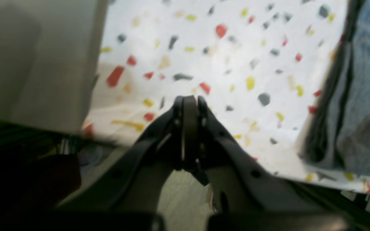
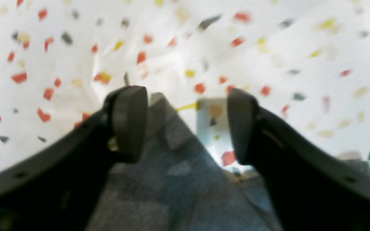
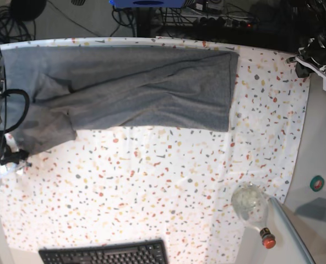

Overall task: Layout the t-shirt on the table in an organized manner, then fold the t-shirt properly
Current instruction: 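Grasp the shirt's hem end with the right gripper and fold it inward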

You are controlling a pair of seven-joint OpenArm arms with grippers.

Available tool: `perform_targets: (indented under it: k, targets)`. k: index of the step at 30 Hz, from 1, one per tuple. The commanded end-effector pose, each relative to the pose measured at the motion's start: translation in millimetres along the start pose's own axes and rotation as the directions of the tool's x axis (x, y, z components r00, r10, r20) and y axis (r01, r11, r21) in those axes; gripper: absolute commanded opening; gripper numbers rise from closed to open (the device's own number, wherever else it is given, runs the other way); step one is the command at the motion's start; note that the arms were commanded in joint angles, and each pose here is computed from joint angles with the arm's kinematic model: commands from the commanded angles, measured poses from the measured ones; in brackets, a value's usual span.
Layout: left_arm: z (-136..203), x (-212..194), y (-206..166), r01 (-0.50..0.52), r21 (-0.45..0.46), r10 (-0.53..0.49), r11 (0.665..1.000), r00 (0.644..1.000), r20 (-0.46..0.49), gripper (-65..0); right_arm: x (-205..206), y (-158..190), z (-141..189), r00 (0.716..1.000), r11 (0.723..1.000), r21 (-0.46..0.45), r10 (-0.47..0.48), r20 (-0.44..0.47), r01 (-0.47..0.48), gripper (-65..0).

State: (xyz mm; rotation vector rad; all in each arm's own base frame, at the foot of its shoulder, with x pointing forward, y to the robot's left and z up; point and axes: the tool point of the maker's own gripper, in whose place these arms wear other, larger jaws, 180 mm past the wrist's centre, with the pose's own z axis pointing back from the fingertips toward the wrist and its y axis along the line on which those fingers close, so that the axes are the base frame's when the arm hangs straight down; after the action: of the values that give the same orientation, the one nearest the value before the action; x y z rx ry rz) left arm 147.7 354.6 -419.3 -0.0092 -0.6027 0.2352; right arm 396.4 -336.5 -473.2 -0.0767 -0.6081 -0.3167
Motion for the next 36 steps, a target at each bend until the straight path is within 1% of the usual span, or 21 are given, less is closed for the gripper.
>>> perform_targets:
  k: [1,2,4,8,10,12,14,15,16,17,19,20,21,23,25,29,32,36]
  targets:
    - [5.4,13.4,4.8,0.024,0.006,-0.024,1.0,0.999,0.038,-65.0,30.8,-5.1,5.9,0.997,1.0,-0.003,0.003,0.078,-0.003,-20.9]
    - [5.3,12.9,4.9,0.023,0.005,-0.023,1.0,0.999,0.037,-65.0,29.1,-2.3,5.2,0.997,1.0,0.003,0.004,0.077,-0.004,-18.6]
    - [3.6,10.5,5.7,0.015,0.004,-0.015,1.0,0.999,0.031,-65.0,23.7,2.4,3.6,0.998,1.0,0.011,0.012,0.068,-0.012,-17.6]
    - [-1.2,4.2,5.8,0.0,-0.003,0.0,1.0,1.0,0.012,-65.0,9.9,2.7,0.9,0.999,1.0,0.011,0.012,0.043,-0.013,-17.6]
    - [-1.9,2.7,5.2,-0.003,-0.005,0.003,1.0,1.0,0.009,-65.0,1.0,12.7,-1.7,0.999,1.0,0.026,0.014,0.029,-0.015,-17.6]
    - [-2.5,1.9,5.4,-0.006,-0.005,0.006,1.0,1.0,0.007,-65.0,-8.2,14.7,-3.0,1.0,0.999,0.029,0.016,0.008,-0.016,-17.6]
    - [-2.5,1.9,5.4,-0.006,-0.005,0.006,1.0,1.0,0.007,-65.0,-17.3,15.3,-4.3,1.0,0.999,0.03,0.018,-0.007,-0.018,-18.8]
    - [-2.5,1.9,5.4,-0.006,-0.005,0.006,1.0,1.0,0.007,-65.0,-20.6,19.5,-5.1,1.0,0.999,0.037,0.018,-0.012,-0.018,-22.4]
    - [-2.5,1.9,5.4,-0.006,-0.005,0.006,1.0,1.0,0.007,-65.0,-21.5,21.9,-5.4,1.0,0.999,0.041,0.014,-0.012,-0.014,-29.6]
    - [-2.1,2.5,6.3,-0.005,-0.003,0.005,1.0,1.0,0.008,-65.0,-21.9,23.0,-5.3,1.0,0.999,0.044,0.014,-0.011,-0.014,-39.9]
    - [-2.1,2.3,7.0,-0.008,0.001,0.008,1.0,1.0,0.007,-65.0,-25.1,22.4,-5.3,1.0,0.999,0.045,0.015,-0.013,-0.014,-62.9]
    - [-2.1,2.3,7.0,-0.008,0.001,0.008,1.0,1.0,0.007,-65.0,-21.3,23.6,-4.2,1.0,0.999,0.049,0.015,0.001,-0.015,-65.0]
    - [-2.1,2.3,7.0,-0.008,0.001,0.008,1.0,1.0,0.007,-65.0,-12.7,27.3,-2.0,0.999,0.998,0.057,0.021,0.027,-0.023,-65.0]
    - [-2.1,2.3,7.0,-0.008,0.001,0.008,1.0,1.0,0.007,-65.0,-16.7,29.4,2.7,0.999,0.997,0.066,0.038,0.021,-0.039,-65.0]
    - [-2.3,1.8,7.5,-0.011,0.003,0.011,1.0,1.0,0.006,-65.0,-12.0,30.5,15.4,0.999,0.996,0.08,0.038,0.038,-0.041,-65.0]
    - [-2.1,2.5,7.9,-0.01,0.004,0.01,1.0,1.0,0.008,-65.0,-8.3,40.6,58.3,0.995,0.992,0.116,0.048,0.09,-0.058,-65.0]
    - [-3.6,9.1,6.8,-0.011,0.001,0.011,1.0,1.0,0.024,-65.0,-20.4,42.3,89.7,0.994,0.991,0.122,0.047,0.096,-0.058,-65.0]
    - [-5.3,8.1,6.6,-0.017,-0.001,0.017,1.0,1.0,0.02,-65.0,-37.6,38.4,127.6,0.991,0.992,0.112,0.043,0.126,-0.057,-65.0]
